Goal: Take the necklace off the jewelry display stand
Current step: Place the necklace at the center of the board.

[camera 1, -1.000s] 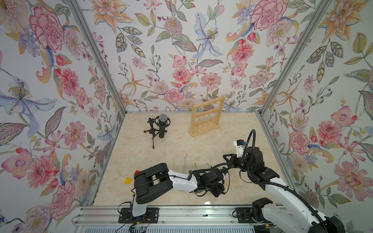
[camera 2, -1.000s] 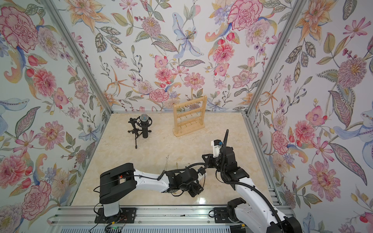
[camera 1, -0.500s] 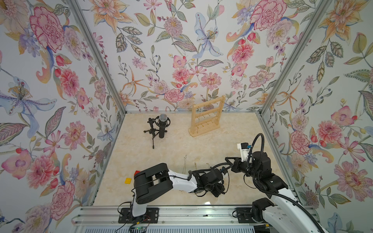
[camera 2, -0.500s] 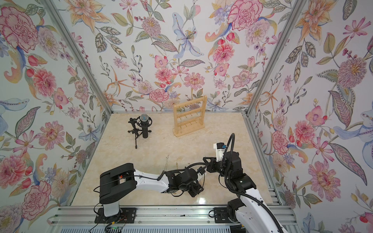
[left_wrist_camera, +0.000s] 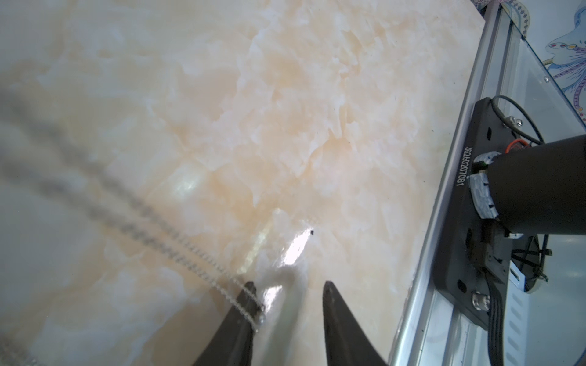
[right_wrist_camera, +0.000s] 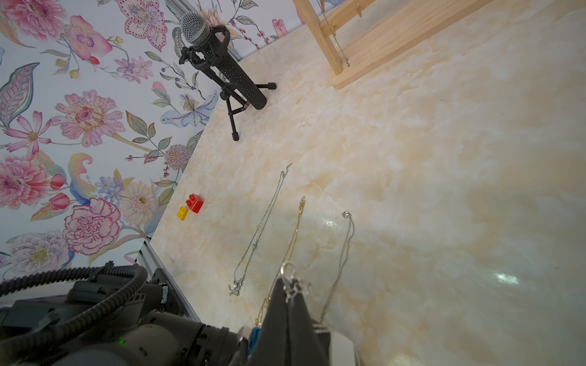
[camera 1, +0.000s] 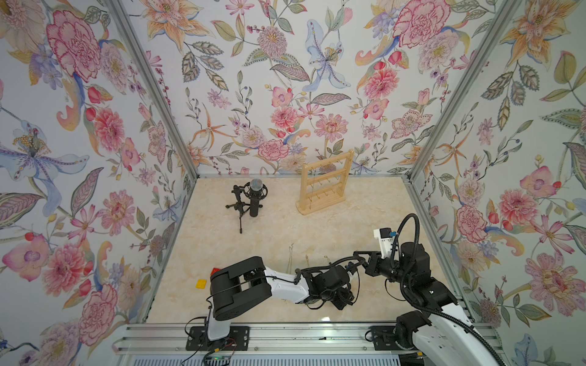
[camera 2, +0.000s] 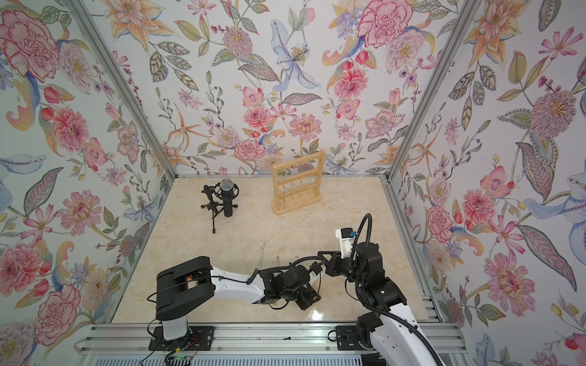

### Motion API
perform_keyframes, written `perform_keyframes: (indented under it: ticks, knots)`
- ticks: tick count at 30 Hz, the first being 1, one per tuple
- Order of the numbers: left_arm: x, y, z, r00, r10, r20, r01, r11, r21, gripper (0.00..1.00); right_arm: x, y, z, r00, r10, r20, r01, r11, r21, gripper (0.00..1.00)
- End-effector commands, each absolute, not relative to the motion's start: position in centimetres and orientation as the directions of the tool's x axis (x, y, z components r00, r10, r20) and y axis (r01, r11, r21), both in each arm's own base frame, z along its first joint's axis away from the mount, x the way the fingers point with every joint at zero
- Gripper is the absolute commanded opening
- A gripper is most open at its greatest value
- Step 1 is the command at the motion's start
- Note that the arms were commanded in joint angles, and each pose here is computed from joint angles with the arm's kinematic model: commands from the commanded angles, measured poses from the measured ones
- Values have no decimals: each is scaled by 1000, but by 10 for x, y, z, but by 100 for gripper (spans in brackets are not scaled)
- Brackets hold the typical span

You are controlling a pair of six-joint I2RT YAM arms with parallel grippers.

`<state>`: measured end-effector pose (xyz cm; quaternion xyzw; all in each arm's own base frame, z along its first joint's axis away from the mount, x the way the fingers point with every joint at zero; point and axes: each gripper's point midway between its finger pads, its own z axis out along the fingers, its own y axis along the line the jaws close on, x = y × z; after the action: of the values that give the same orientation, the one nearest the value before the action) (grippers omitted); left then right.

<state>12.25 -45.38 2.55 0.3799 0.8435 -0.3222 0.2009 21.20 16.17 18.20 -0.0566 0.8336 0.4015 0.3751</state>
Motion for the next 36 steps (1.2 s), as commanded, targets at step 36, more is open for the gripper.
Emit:
perform_keyframes:
  ticks: [36]
  knots:
    - [108, -413, 83, -458, 492, -740, 837, 518, -174, 60, 141, 183, 198, -759, 76, -646, -517, 533, 670, 0]
